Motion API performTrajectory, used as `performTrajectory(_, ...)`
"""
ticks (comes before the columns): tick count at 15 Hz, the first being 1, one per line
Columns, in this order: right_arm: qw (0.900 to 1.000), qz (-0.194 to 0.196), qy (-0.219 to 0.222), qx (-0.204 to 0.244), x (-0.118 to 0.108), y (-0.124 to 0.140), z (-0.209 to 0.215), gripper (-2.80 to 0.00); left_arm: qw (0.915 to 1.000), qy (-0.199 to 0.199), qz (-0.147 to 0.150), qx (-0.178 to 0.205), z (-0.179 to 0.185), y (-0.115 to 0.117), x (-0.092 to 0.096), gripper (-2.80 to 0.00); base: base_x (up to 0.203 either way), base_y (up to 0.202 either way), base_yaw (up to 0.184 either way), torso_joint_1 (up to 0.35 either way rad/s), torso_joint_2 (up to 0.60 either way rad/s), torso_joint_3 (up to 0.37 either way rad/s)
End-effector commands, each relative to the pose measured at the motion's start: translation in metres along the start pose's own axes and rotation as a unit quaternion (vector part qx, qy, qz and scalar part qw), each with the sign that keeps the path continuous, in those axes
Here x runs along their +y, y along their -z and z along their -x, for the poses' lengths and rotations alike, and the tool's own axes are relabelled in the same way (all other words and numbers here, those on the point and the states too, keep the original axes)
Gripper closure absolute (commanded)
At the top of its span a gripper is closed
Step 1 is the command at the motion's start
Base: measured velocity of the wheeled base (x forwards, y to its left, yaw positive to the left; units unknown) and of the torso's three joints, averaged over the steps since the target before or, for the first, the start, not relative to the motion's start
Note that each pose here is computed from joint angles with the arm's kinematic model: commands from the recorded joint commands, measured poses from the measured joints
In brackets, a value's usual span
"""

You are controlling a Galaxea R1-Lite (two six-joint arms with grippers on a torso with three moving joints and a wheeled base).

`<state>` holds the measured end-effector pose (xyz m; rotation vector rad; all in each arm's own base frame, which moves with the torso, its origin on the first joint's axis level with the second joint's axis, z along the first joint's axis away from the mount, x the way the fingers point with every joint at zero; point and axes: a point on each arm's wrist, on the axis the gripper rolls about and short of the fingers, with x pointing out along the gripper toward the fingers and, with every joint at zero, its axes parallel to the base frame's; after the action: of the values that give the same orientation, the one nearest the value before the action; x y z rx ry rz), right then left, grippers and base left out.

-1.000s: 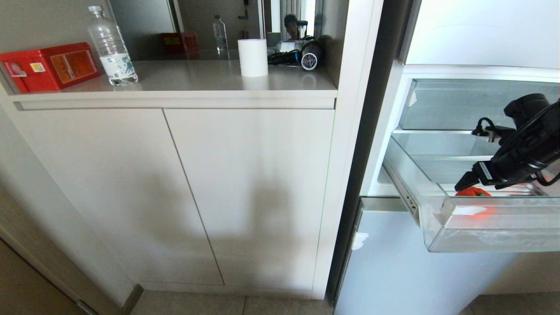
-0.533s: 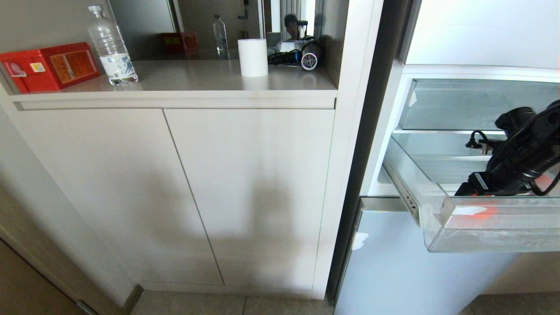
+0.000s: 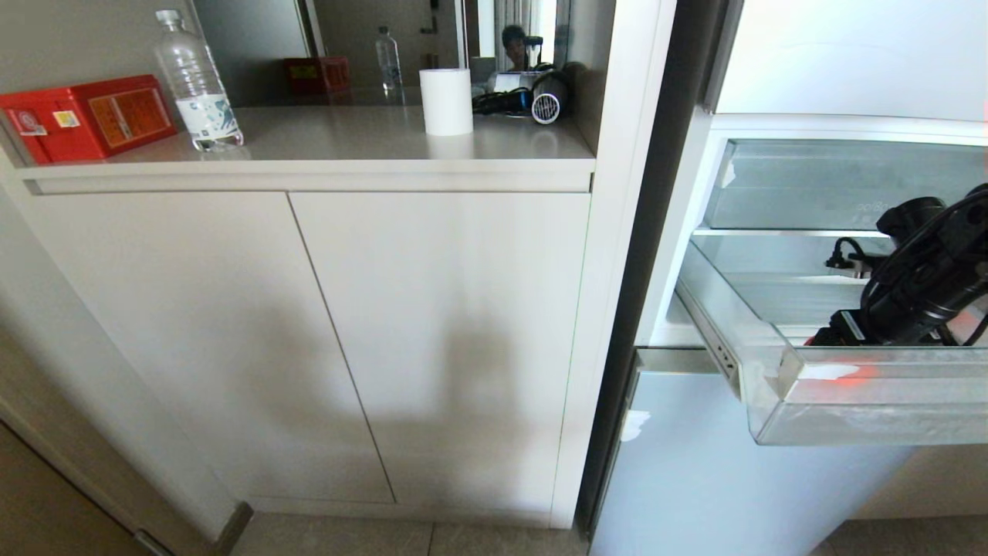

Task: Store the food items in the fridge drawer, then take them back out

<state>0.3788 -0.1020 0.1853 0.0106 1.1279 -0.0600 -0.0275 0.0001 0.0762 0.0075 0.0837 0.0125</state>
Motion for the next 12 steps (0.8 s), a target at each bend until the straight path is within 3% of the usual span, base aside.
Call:
performTrajectory(1, 1.000, 0.000, -0.002, 0.005, -0.0002, 0.0015, -0.0009, -2.80, 1.0000, 0.000, 0.000, 0.001, -0.0001, 0.0000, 0.0000, 0.00, 0.000, 0.000, 0.000, 0.000, 0.00, 0.000)
performTrajectory(5, 1.000, 0.001, -0.003, 0.012, 0.0003, 0.0044, -0.0028, -2.80, 1.0000, 0.000, 0.000, 0.001, -0.0001, 0.0001, 0.0000, 0.00, 0.000, 0.000, 0.000, 0.000, 0.00, 0.000)
performTrajectory(6, 1.000, 0.001, -0.004, 0.014, 0.0004, 0.0048, -0.0032, 0.00, 1.0000, 0.000, 0.000, 0.001, -0.0001, 0.0001, 0.0000, 0.00, 0.000, 0.000, 0.000, 0.000, 0.00, 0.000)
performTrajectory(12, 1.000, 0.001, -0.004, 0.016, 0.0011, 0.0057, -0.0037, 0.00, 1.0000, 0.000, 0.000, 0.001, -0.0001, 0.0000, 0.0000, 0.00, 0.000, 0.000, 0.000, 0.000, 0.00, 0.000)
